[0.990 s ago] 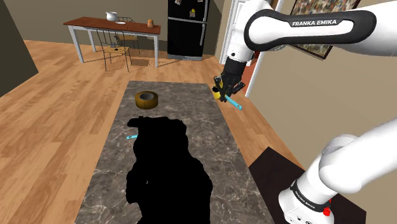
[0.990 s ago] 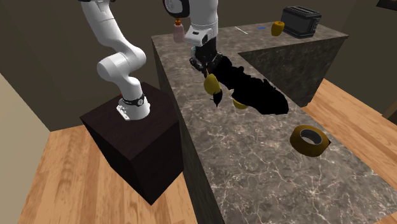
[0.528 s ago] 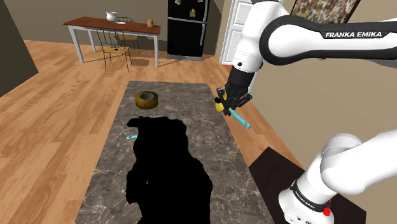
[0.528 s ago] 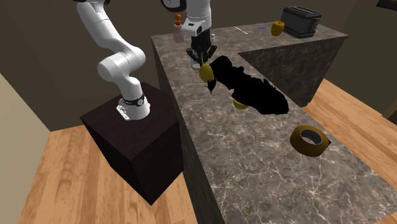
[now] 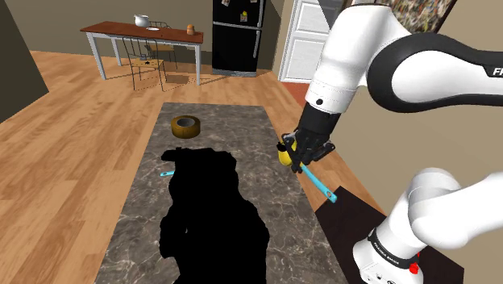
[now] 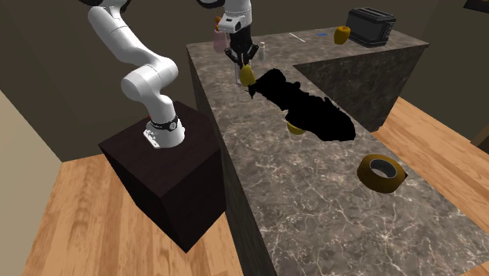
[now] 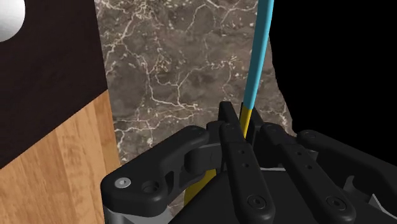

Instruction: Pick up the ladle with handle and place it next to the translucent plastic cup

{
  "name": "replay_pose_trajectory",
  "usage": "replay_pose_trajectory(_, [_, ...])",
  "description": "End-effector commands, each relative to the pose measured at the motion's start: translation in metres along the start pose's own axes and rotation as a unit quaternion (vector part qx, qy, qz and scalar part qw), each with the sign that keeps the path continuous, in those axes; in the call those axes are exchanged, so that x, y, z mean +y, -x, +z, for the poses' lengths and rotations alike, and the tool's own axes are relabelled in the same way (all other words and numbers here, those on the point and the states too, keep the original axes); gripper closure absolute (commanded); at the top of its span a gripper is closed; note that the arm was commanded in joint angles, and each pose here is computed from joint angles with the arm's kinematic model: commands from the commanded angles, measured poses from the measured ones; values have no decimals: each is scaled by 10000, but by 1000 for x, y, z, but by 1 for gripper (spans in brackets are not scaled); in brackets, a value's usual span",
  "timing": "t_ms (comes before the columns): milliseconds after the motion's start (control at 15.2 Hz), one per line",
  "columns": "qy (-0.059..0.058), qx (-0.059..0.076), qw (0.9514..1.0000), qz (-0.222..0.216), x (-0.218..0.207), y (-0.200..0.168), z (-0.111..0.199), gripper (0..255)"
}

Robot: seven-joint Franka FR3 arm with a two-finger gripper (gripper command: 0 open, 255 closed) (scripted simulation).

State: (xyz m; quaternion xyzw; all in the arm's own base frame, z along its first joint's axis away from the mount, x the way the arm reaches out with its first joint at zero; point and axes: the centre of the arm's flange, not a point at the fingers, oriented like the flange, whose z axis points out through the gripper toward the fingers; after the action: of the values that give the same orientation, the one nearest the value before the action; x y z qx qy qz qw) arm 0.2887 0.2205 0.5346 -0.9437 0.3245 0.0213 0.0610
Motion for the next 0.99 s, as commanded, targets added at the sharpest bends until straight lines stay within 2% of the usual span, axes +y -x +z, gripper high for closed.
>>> replay_pose_trajectory(0, [0, -1, 10000, 6, -1, 26, 0, 255])
replay_pose_trajectory(396, [0, -1, 10000, 6, -3, 104, 7, 255])
replay_pose_trajectory(924, [0, -1, 10000, 6, 1, 101, 48, 255])
